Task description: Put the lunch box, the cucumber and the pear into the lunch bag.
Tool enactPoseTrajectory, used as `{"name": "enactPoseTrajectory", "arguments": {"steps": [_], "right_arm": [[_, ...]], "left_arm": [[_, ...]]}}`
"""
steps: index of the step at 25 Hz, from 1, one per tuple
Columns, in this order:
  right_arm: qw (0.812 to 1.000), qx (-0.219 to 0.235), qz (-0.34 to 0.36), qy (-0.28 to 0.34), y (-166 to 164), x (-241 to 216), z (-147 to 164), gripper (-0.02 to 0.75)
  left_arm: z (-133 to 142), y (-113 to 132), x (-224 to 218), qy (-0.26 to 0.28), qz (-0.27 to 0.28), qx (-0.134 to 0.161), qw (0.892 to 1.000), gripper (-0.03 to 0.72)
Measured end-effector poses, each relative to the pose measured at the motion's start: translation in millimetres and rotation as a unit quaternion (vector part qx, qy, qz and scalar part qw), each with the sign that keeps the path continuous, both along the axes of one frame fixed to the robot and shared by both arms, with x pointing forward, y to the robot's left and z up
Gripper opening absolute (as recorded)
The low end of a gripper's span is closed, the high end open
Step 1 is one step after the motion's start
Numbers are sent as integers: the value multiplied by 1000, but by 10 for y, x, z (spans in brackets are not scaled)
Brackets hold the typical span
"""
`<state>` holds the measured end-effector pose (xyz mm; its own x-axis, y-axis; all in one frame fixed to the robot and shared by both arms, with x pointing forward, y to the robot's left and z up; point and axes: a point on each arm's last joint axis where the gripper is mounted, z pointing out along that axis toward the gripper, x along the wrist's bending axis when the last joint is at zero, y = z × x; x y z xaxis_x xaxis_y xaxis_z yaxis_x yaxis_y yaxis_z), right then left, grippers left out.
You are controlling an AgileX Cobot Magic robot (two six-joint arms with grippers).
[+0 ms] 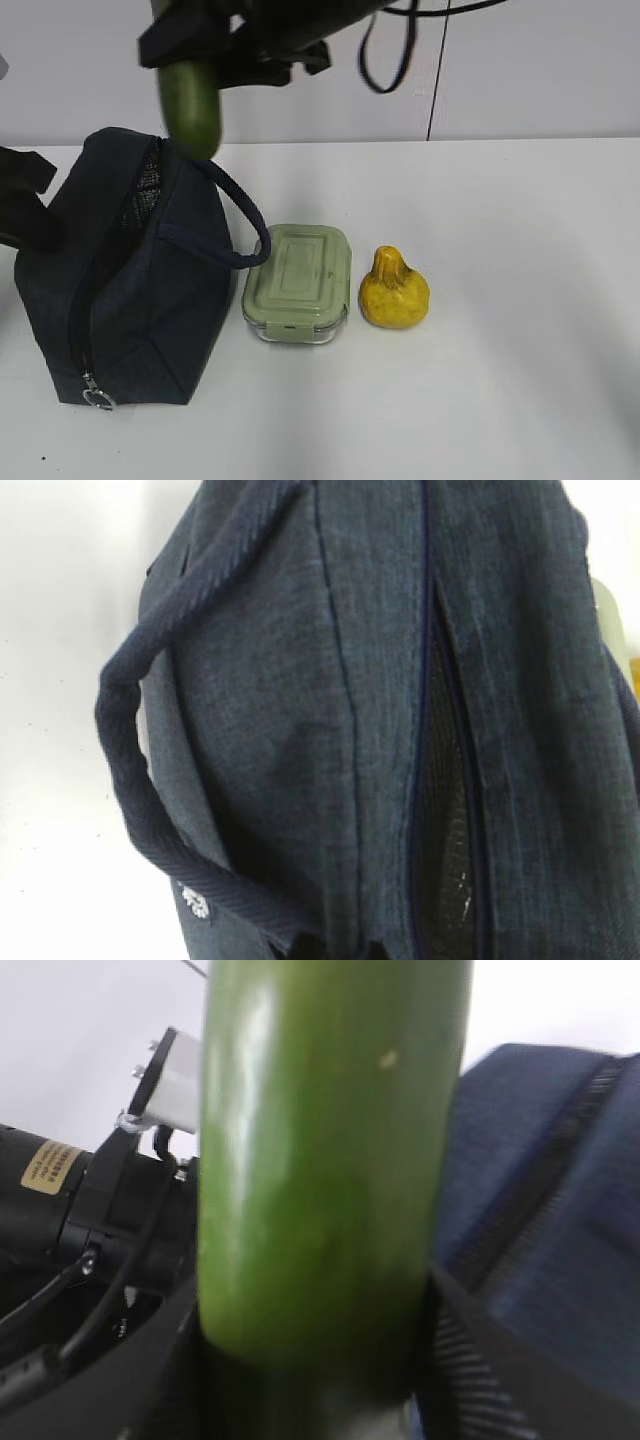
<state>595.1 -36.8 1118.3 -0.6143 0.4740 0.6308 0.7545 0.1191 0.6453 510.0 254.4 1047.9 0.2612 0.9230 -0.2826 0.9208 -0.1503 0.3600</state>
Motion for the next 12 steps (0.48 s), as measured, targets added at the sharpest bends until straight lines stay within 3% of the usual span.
{"name": "enactPoseTrajectory", "arguments": {"steps": [9, 12], "right_arm": [[997, 62, 0, 49, 502, 165, -652, 410], [997, 57, 4, 59, 563, 200, -840, 409]], "left_arm": [[3, -5, 2, -1, 2, -4, 1000, 14], [3, -5, 2, -1, 2, -4, 1000, 14]]}}
